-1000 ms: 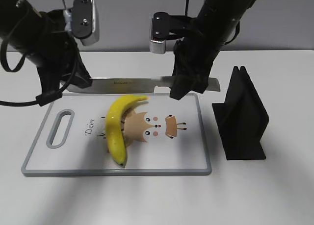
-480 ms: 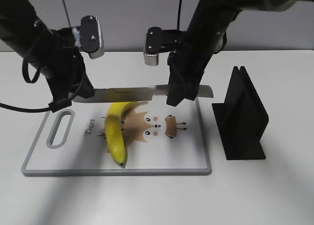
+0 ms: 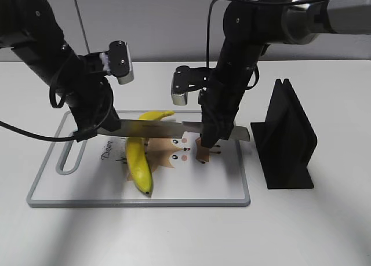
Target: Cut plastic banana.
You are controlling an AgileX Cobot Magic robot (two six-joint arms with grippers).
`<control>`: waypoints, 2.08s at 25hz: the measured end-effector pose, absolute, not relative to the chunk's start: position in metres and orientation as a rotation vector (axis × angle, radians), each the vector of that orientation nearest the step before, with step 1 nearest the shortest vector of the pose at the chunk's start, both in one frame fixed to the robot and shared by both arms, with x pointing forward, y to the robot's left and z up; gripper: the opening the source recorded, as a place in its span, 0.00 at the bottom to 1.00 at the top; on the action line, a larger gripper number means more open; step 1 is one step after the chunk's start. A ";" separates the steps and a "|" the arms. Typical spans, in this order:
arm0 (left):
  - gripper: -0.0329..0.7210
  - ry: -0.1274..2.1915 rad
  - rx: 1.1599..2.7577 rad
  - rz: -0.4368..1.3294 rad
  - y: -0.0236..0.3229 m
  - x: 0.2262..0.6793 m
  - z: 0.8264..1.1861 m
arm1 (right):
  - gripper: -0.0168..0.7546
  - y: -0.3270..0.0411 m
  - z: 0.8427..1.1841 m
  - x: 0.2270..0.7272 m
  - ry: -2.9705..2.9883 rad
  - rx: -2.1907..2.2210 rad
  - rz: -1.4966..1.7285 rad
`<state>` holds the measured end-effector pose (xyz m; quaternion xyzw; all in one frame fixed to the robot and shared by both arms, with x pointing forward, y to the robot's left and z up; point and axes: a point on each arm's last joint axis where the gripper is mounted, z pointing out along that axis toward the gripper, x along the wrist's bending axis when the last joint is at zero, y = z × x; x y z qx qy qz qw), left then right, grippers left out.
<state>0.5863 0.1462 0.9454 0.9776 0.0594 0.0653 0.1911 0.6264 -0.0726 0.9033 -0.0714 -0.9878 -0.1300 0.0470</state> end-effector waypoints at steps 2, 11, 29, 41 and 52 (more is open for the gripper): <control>0.06 0.165 2.740 0.201 0.146 0.586 0.950 | 0.26 -0.073 0.906 0.626 -3.015 -0.233 -0.399; 0.06 0.114 2.686 0.400 0.153 0.571 1.003 | 0.26 -0.074 0.969 0.620 -3.103 -0.211 -0.508; 0.87 0.219 2.612 0.503 0.162 0.555 1.047 | 0.24 -0.089 1.012 0.604 -3.094 -0.226 -0.463; 0.84 0.854 2.346 0.528 0.198 0.548 1.097 | 0.24 -0.100 1.069 0.586 -3.102 -0.614 -0.564; 0.83 1.312 2.412 0.486 0.241 0.506 1.118 | 0.24 -0.132 1.111 0.563 -2.907 -1.526 -0.551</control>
